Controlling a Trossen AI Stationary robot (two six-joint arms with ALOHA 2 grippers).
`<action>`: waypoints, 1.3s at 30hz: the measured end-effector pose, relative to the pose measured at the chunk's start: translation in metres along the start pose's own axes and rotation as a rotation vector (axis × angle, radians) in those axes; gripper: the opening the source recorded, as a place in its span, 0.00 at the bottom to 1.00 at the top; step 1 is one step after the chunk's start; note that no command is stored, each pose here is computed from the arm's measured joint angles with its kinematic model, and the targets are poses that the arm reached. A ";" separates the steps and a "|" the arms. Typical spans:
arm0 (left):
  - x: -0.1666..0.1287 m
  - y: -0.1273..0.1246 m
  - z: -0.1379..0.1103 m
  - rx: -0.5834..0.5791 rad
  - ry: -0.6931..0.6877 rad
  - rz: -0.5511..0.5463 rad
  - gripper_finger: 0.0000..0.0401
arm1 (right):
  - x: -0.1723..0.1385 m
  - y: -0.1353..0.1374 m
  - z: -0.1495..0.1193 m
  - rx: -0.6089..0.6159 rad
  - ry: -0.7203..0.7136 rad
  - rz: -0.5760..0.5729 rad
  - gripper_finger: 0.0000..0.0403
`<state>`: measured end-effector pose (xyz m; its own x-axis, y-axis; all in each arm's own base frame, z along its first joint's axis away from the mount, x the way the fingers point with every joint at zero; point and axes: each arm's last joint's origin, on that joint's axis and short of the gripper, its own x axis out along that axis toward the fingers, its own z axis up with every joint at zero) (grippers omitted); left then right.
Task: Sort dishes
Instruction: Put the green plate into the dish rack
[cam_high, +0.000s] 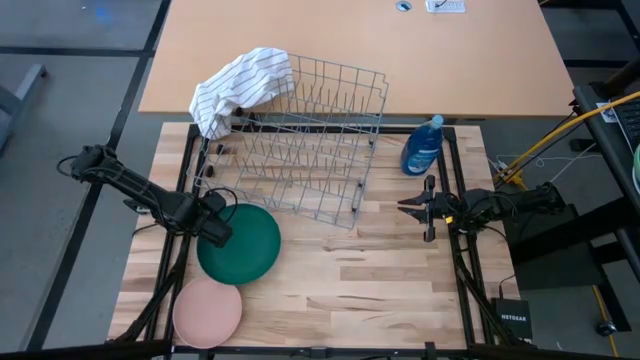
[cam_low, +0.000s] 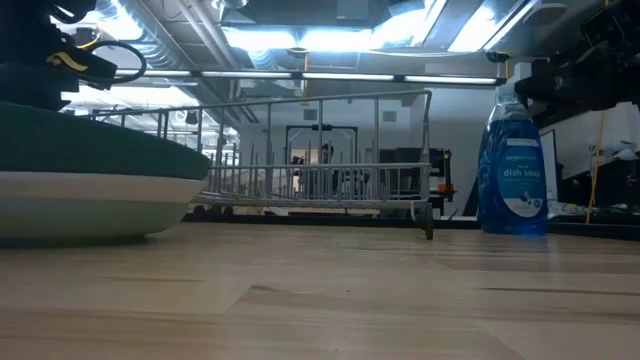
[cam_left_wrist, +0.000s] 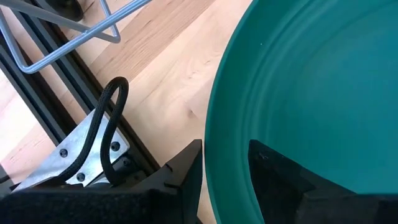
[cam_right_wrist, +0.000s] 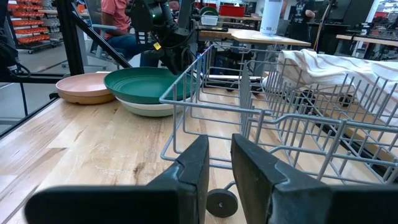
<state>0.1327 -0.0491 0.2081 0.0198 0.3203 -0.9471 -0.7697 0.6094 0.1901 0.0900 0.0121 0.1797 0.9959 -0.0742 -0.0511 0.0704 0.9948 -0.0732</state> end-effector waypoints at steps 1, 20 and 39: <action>0.000 0.000 0.000 0.000 0.000 0.000 0.30 | 0.000 0.000 0.000 0.000 0.000 0.000 0.18; 0.000 0.000 0.000 -0.015 -0.011 0.003 0.30 | 0.000 0.000 0.000 0.000 0.000 0.000 0.18; 0.000 0.000 0.002 -0.077 -0.063 0.014 0.30 | 0.000 0.000 0.000 0.000 0.000 0.000 0.18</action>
<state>0.1335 -0.0476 0.2087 0.0469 0.3752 -0.9257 -0.8167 0.5481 0.1807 0.0900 0.0121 0.1797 0.9959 -0.0744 -0.0511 0.0706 0.9948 -0.0729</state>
